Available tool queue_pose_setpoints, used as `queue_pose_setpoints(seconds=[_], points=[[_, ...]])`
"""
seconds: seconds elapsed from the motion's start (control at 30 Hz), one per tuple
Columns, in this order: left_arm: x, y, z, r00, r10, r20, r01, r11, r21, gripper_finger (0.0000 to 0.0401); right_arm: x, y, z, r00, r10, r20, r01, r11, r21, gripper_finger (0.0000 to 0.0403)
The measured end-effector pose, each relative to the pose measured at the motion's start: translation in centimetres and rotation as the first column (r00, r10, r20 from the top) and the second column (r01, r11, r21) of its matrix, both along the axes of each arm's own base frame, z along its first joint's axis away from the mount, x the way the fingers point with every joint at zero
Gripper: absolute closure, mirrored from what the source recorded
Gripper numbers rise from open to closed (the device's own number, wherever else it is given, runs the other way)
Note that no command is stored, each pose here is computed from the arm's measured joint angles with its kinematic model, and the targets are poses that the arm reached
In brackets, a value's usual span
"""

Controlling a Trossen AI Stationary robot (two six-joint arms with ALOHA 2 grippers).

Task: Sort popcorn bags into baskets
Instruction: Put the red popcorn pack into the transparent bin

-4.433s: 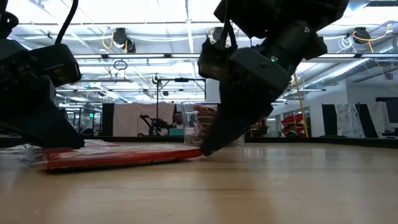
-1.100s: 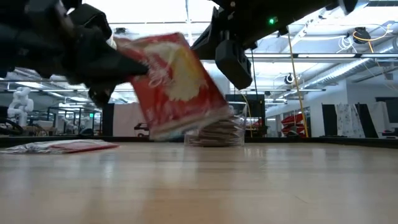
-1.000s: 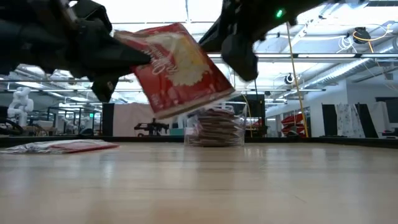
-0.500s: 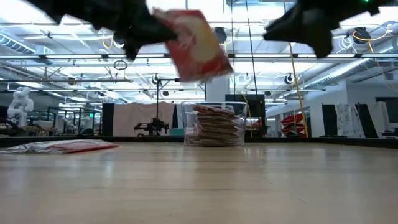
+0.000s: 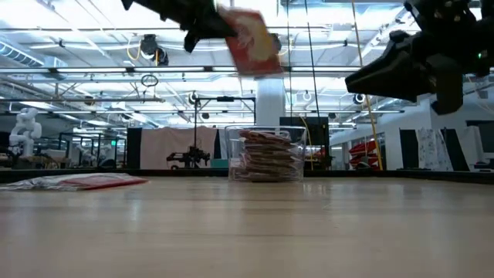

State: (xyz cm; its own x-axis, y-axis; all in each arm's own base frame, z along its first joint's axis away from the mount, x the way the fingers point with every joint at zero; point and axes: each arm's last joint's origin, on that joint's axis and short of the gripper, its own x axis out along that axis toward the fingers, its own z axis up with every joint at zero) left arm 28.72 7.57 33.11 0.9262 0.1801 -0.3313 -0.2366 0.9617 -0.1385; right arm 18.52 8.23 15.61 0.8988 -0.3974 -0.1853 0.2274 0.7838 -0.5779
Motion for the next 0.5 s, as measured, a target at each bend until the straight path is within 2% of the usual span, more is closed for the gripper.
queue_pose_setpoints(seconds=[0.1,0.2,0.3,0.5], points=[[-0.1,2.3,0.0,1.000,0.007,-0.025,-0.008,0.998,-0.054,0.0381,-0.6,-0.3,-0.5,0.999,0.023,0.048,-0.027,0.997,0.070,0.0299],[0.4,4.0,-0.4,0.997,-0.073,-0.024,0.070,0.991,-0.111,0.0381,-0.7,-0.4,-0.5,0.995,0.008,0.095,-0.022,0.989,0.145,0.0307],[1.6,5.8,-0.9,0.995,-0.096,-0.009,0.094,0.989,-0.112,0.0381,-0.7,-0.4,-0.5,0.994,-0.004,0.110,-0.018,0.981,0.191,0.0328],[3.4,8.9,-4.3,0.977,-0.207,-0.059,0.191,0.959,-0.208,0.0380,-0.6,-0.3,-0.3,0.990,-0.013,0.143,-0.021,0.973,0.231,0.0383]])
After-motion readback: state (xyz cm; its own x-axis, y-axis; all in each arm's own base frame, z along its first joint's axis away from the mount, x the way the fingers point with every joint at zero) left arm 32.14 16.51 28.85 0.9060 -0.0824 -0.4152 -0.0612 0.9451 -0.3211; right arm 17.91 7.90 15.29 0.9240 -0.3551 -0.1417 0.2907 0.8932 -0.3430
